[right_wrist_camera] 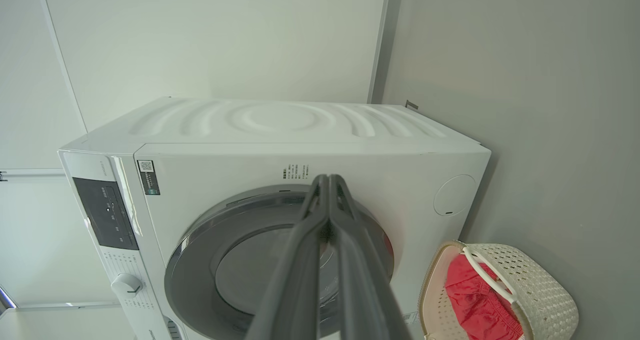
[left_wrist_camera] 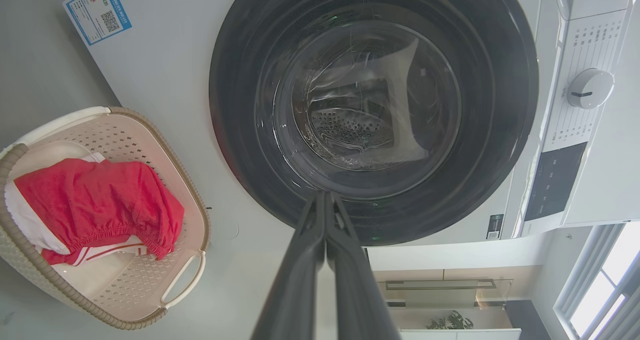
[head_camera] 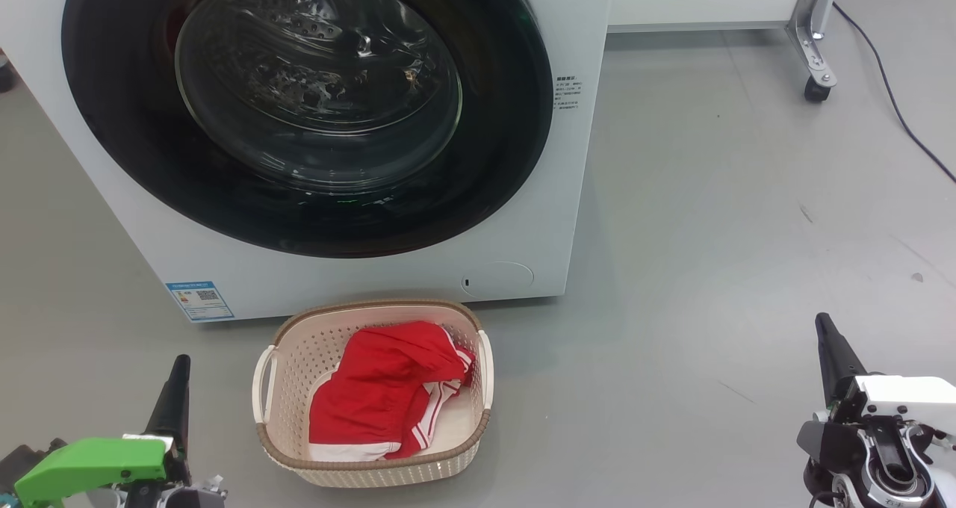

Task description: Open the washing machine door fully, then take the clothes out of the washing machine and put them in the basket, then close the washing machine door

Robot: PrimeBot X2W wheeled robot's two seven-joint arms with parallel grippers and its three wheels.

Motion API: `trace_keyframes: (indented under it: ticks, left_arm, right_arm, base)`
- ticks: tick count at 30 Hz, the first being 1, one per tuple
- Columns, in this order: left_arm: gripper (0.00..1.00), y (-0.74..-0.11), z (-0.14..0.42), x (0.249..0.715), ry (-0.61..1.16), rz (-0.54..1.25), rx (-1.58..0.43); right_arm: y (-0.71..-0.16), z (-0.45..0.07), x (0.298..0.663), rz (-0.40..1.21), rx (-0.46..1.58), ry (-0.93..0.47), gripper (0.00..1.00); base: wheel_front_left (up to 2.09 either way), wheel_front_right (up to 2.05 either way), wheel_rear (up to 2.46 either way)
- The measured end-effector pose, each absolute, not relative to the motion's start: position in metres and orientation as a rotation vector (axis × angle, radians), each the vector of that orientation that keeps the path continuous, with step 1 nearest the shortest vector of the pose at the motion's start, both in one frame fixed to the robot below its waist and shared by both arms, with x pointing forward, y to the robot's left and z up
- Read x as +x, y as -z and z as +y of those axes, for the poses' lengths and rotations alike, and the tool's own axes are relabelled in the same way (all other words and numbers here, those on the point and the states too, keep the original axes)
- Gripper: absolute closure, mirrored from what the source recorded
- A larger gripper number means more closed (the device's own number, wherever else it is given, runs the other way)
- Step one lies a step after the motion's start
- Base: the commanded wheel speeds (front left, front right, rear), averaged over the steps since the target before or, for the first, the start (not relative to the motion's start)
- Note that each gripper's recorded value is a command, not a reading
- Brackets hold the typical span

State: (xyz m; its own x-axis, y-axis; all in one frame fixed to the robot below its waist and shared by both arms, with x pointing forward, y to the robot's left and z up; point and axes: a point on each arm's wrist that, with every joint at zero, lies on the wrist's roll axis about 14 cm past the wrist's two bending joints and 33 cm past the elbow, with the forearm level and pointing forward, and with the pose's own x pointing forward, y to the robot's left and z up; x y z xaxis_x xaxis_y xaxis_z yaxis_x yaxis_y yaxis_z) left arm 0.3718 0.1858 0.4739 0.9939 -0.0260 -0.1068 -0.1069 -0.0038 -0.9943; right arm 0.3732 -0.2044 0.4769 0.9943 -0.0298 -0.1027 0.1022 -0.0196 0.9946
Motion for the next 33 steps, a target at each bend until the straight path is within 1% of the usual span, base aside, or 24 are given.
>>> trace_keyframes:
  ticks: [33]
  left_arm:
    - [1.0, -0.4731, 0.1865, 0.3721, -0.066, 0.107, -1.576]
  right_arm:
    - [-0.4775, -0.2049, 0.3741, 0.052, 1.59, 0.105, 1.0]
  base:
    - [0.0, 0.0, 0.0]
